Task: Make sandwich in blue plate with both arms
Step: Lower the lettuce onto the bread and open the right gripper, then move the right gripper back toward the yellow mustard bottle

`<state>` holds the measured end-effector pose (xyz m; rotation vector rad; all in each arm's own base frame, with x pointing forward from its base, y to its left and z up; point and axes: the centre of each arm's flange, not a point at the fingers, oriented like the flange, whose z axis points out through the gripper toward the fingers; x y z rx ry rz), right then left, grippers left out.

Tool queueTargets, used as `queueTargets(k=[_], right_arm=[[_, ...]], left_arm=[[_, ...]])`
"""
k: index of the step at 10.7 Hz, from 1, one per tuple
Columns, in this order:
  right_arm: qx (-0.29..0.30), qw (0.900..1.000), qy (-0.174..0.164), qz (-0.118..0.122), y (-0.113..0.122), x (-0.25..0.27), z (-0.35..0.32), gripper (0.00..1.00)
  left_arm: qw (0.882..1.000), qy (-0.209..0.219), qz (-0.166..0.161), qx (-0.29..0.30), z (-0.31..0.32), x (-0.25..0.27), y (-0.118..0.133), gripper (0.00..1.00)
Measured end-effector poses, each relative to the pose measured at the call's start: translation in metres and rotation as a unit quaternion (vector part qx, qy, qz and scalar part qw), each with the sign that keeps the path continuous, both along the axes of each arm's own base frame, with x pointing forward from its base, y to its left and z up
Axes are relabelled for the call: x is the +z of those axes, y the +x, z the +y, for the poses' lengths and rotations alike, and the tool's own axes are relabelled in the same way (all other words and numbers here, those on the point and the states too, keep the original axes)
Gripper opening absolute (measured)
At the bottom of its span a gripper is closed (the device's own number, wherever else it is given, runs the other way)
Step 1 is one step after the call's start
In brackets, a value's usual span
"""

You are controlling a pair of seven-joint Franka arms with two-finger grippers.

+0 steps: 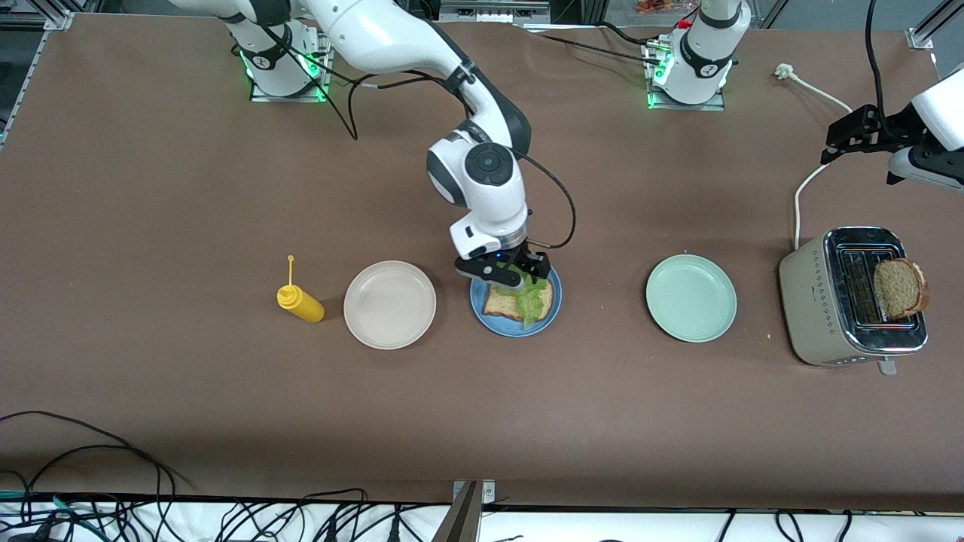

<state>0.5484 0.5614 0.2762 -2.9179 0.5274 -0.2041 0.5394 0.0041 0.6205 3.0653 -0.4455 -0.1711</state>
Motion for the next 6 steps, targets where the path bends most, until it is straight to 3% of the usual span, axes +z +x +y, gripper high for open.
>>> queueTargets(k=[3,6], right_arm=[[0.067,0.997,-0.032,0.034,0.035,0.068,-0.071,1.0],[0.187,0.98,-0.033,0.063,0.062,0.117,-0.163,1.0]], left_arm=[[1.0,0.0,0.0,0.003,0.003,0.0,0.0,1.0],[1.0,0.0,0.0,0.016,0.017,0.0,0.0,1.0]])
